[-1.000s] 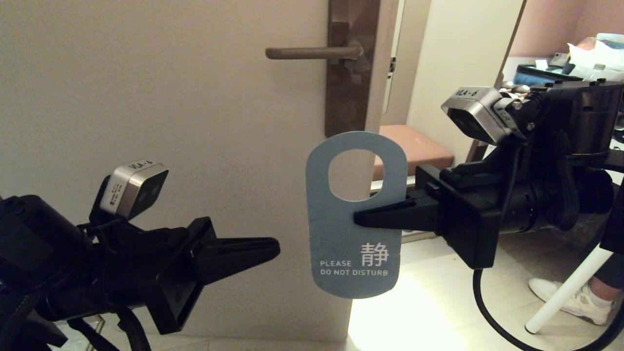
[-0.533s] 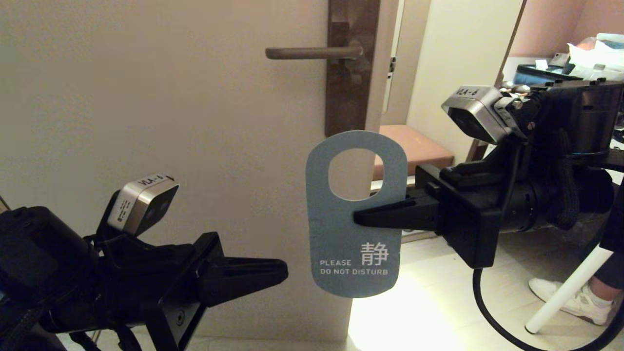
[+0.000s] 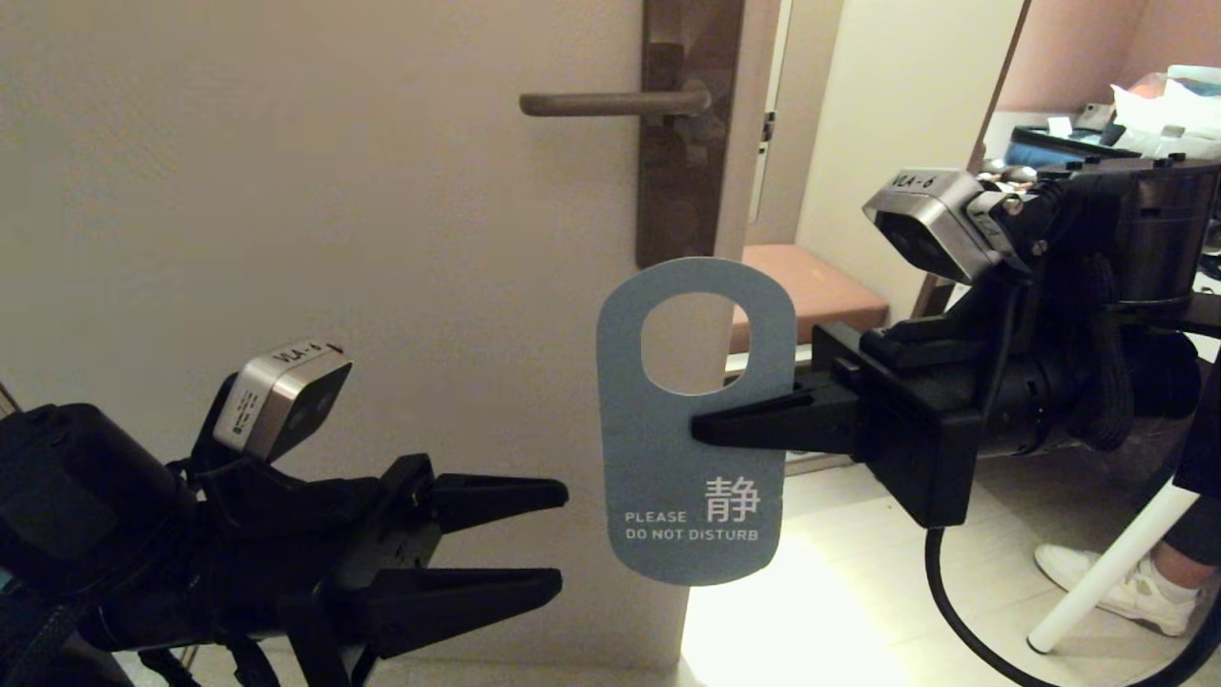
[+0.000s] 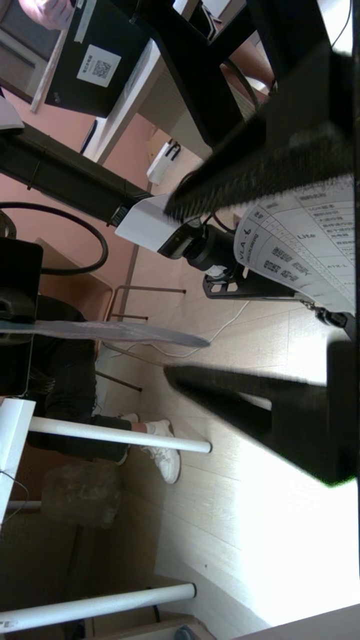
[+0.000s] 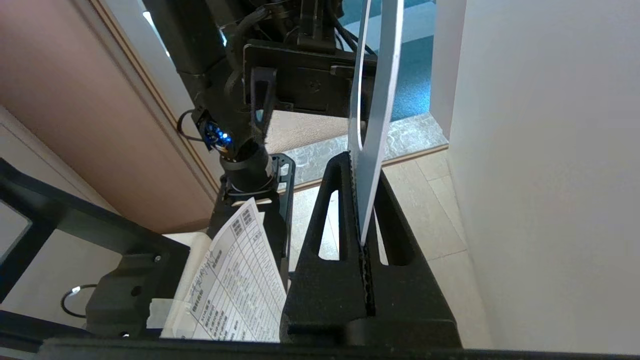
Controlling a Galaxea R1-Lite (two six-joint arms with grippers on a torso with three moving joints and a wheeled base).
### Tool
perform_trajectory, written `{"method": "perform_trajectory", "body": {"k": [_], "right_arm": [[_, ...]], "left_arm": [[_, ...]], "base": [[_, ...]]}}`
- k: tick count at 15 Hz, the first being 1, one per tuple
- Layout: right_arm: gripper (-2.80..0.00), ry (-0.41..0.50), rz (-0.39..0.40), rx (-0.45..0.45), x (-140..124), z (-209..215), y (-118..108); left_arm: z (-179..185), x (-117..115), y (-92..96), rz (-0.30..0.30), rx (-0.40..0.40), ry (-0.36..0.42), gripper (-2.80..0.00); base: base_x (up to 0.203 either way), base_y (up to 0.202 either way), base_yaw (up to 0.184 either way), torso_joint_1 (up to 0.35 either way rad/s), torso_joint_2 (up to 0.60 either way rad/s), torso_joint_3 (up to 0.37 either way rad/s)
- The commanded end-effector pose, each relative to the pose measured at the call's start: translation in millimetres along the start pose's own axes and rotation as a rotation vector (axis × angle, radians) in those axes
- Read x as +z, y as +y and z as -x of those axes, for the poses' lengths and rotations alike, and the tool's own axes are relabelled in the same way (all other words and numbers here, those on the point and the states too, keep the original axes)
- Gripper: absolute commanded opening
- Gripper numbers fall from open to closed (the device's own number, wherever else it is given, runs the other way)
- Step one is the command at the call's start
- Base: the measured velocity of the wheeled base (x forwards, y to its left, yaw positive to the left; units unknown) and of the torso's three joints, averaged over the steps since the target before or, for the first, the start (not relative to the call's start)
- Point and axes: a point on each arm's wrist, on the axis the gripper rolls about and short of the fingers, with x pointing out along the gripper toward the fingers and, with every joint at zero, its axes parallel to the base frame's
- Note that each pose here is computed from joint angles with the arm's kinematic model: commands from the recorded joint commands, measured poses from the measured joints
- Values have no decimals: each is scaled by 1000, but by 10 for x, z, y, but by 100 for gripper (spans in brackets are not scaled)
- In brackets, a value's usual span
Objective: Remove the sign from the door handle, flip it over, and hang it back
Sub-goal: Hand it to the other hand
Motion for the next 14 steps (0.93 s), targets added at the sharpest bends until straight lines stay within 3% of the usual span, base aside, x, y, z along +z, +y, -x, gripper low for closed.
{"method": "perform_trajectory", "body": {"k": [1,7,14], "right_arm": [[-280,-2,6,11,14,-12,6],[-280,-8,15,10,46,-19,0],[-280,-7,22,25,63,-85,-3]], "left_arm": [[-23,23,20,-27,-14,-14,0],[-184,30,161,-29,-38,-8,0],[-350,21,202,-33,-81,-2,0]], "base": [[0,0,0,0,0,0],[0,0,0,0,0,0],[0,0,0,0,0,0]]}}
